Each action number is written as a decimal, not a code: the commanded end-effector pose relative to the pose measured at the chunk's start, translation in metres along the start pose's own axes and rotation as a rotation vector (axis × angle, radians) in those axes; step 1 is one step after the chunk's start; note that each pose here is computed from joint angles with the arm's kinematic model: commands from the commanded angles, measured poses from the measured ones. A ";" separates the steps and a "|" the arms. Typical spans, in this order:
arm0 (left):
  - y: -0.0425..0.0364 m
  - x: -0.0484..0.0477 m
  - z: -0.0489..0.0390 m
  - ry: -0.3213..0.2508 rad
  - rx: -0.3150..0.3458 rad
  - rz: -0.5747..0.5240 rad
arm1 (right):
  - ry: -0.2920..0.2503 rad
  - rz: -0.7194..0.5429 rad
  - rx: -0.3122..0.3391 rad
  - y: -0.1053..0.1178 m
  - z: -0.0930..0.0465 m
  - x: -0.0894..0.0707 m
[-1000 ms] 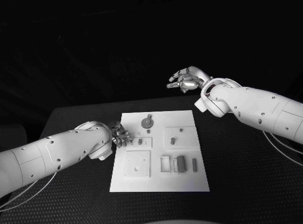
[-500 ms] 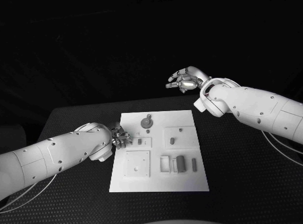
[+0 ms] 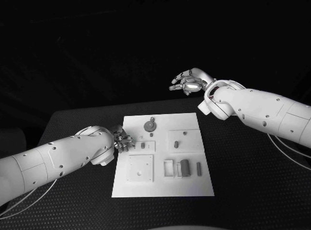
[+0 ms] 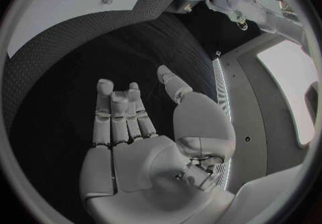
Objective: Assemble the parts on the task board
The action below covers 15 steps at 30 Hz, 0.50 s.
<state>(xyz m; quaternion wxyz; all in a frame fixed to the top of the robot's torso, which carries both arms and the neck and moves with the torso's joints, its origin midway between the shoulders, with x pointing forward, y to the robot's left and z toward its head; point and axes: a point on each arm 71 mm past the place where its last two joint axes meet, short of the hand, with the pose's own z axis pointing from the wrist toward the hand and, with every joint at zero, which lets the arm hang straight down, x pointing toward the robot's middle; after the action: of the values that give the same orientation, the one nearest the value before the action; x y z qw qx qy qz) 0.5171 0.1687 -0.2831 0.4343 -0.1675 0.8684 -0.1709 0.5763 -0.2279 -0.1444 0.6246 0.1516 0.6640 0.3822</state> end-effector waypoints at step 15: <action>-0.0015 0.0067 -0.0009 0.041 0.002 0.061 | 0.012 0.001 -0.005 0.000 0.000 0.001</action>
<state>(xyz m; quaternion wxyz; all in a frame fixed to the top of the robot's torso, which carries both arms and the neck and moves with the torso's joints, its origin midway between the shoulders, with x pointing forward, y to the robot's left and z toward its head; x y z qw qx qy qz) 0.5162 0.1672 -0.2826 0.4340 -0.1515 0.8721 -0.1678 0.5762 -0.2283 -0.1446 0.6244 0.1518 0.6642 0.3819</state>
